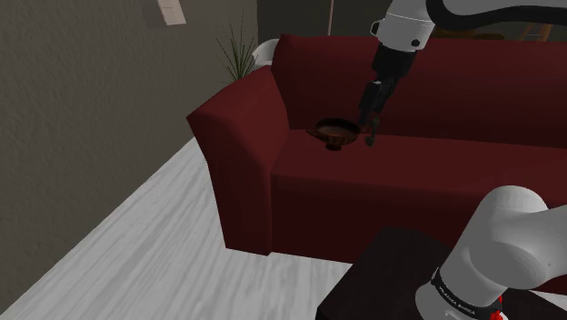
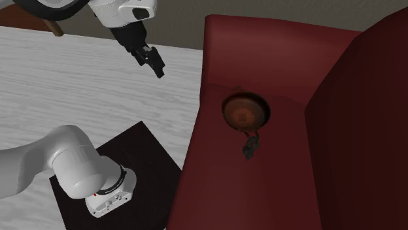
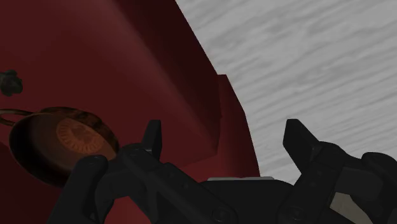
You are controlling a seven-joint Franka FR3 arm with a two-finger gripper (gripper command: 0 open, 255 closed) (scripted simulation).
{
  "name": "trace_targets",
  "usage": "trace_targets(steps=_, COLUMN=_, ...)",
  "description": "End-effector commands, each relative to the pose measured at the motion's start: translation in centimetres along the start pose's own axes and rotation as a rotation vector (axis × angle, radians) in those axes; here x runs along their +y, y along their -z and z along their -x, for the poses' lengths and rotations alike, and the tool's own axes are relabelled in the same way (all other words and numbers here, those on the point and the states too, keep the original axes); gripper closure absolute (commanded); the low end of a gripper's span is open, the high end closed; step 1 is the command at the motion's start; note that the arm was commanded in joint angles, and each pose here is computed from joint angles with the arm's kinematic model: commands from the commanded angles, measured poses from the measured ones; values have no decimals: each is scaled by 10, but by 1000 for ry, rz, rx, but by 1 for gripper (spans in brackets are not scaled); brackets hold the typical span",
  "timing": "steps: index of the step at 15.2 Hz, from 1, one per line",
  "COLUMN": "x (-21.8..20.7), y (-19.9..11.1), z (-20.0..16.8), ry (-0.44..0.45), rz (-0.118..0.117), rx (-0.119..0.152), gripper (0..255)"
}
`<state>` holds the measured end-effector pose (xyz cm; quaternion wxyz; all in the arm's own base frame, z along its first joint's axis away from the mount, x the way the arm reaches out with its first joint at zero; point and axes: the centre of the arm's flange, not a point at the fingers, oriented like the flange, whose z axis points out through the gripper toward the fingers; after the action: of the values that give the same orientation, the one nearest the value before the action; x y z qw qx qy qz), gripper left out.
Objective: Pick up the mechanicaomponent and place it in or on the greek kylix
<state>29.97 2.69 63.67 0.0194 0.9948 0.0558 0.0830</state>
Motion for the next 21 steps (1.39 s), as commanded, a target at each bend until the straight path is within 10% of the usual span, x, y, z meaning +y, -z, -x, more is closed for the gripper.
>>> trace_targets(steps=1, x=0, y=0, z=0, ry=0, rz=0, rx=0, gripper=0)
trace_targets(steps=21, x=269, y=-88, z=-36, ry=292, rz=-148, rx=-48, gripper=0)
